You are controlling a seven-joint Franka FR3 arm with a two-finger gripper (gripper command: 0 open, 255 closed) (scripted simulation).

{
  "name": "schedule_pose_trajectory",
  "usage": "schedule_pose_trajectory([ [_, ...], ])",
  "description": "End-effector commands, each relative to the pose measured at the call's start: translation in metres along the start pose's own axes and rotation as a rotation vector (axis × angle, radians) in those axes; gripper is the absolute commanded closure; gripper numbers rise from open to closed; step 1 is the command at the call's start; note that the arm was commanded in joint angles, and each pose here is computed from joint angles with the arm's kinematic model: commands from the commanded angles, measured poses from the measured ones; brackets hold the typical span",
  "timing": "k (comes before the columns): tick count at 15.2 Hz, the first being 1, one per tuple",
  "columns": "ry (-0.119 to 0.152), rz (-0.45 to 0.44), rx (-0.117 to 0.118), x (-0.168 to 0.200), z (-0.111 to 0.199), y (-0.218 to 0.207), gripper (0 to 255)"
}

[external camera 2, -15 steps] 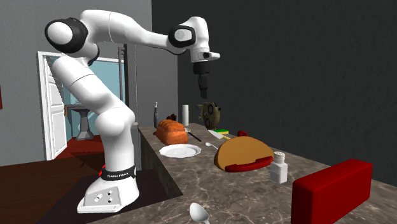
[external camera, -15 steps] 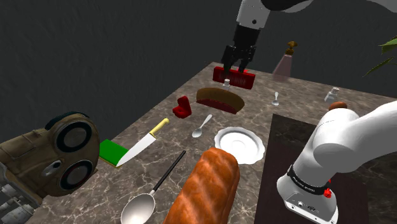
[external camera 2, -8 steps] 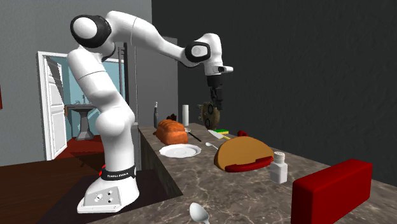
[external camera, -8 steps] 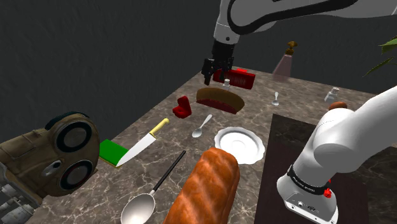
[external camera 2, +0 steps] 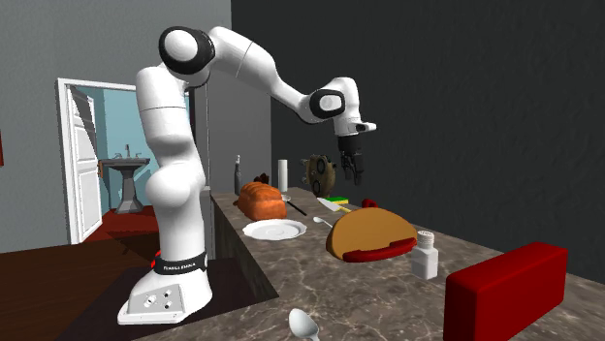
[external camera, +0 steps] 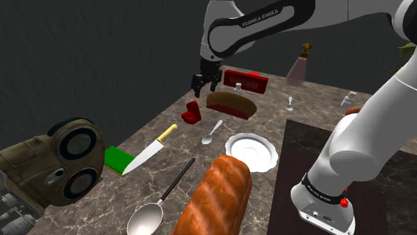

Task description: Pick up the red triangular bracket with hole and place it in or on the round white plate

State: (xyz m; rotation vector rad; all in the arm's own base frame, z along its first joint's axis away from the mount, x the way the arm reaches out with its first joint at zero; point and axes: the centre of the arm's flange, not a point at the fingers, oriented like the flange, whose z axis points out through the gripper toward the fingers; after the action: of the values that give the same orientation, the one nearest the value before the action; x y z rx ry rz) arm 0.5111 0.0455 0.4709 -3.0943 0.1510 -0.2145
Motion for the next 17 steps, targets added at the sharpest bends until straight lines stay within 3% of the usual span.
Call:
schedule_pose_trajectory([
  [1, 0.005, -0.011, -0.006, 0.018, 0.018, -0.005, 0],
  [5, 0.013, -0.03, -0.019, 0.052, 0.051, -0.018, 0],
  [12, 0.013, -0.03, -0.019, 0.053, 0.088, -0.017, 0],
  [17, 0.013, -0.03, -0.019, 0.053, 0.091, -0.017, 0],
])
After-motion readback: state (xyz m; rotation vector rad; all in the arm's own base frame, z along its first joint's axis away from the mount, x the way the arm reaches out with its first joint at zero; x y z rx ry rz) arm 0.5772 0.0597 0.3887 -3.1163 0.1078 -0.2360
